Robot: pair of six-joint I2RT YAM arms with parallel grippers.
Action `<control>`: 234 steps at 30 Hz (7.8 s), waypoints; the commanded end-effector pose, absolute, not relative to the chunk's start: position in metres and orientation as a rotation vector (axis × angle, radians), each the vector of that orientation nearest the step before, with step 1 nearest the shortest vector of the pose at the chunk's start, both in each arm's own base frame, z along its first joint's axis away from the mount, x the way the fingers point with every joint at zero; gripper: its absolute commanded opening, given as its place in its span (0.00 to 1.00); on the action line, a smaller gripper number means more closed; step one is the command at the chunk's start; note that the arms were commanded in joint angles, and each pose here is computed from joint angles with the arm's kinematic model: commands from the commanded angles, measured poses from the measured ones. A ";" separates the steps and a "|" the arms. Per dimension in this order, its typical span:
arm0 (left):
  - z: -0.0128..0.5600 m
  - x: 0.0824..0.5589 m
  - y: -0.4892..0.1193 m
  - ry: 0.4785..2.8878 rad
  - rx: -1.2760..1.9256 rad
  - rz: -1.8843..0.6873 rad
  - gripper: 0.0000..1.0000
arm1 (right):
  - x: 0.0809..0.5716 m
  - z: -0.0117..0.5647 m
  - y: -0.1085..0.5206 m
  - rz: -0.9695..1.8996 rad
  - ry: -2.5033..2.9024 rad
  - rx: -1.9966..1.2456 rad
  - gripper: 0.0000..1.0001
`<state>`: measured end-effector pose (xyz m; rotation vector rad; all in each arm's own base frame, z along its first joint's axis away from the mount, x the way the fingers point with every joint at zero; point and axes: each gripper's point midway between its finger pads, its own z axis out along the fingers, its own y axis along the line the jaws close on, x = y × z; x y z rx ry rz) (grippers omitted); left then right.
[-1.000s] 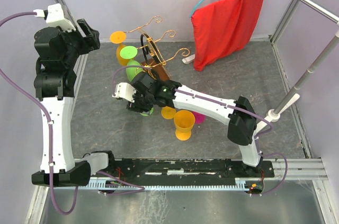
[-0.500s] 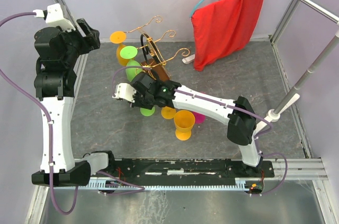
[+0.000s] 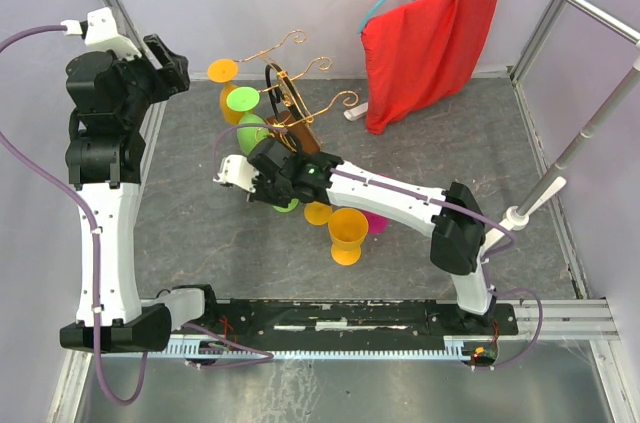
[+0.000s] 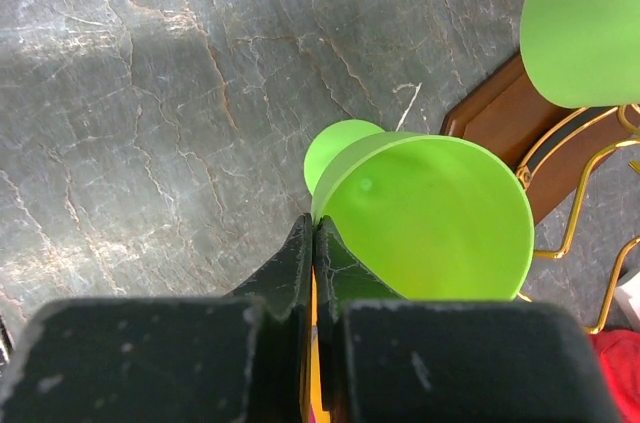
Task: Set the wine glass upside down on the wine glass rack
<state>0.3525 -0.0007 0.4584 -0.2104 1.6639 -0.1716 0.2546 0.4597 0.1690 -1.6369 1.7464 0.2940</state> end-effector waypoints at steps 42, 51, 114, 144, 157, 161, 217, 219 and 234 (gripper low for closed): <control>0.536 0.380 -0.033 1.334 -0.427 -0.660 0.95 | 0.336 0.512 0.395 0.591 1.081 -0.730 0.01; 0.550 0.391 -0.056 1.243 -0.492 -0.968 0.82 | 0.368 0.536 0.412 0.563 0.897 -0.586 0.01; 0.511 0.402 -0.055 1.116 -0.755 -1.274 0.46 | 0.285 0.507 0.500 0.673 0.715 -0.738 0.01; 0.520 0.404 -0.057 1.104 -0.671 -1.237 0.10 | 0.293 0.493 0.486 0.594 0.755 -0.722 0.11; 0.557 0.404 -0.034 1.055 -0.538 -1.049 0.03 | 0.296 0.481 0.465 0.514 0.858 -0.756 0.38; 0.565 0.408 -0.026 1.073 -0.460 -0.968 0.03 | 0.299 0.472 0.453 0.482 0.933 -0.765 0.43; 0.324 0.254 -0.162 1.151 0.331 -0.597 0.03 | 0.446 0.421 0.248 0.181 1.678 -0.538 0.51; 0.324 0.256 -0.161 1.125 0.315 -0.589 0.03 | 0.446 0.421 0.246 0.170 1.678 -0.543 0.51; 0.307 0.285 -0.156 1.098 0.250 -0.504 0.03 | 0.441 0.417 0.237 0.130 1.666 -0.548 0.51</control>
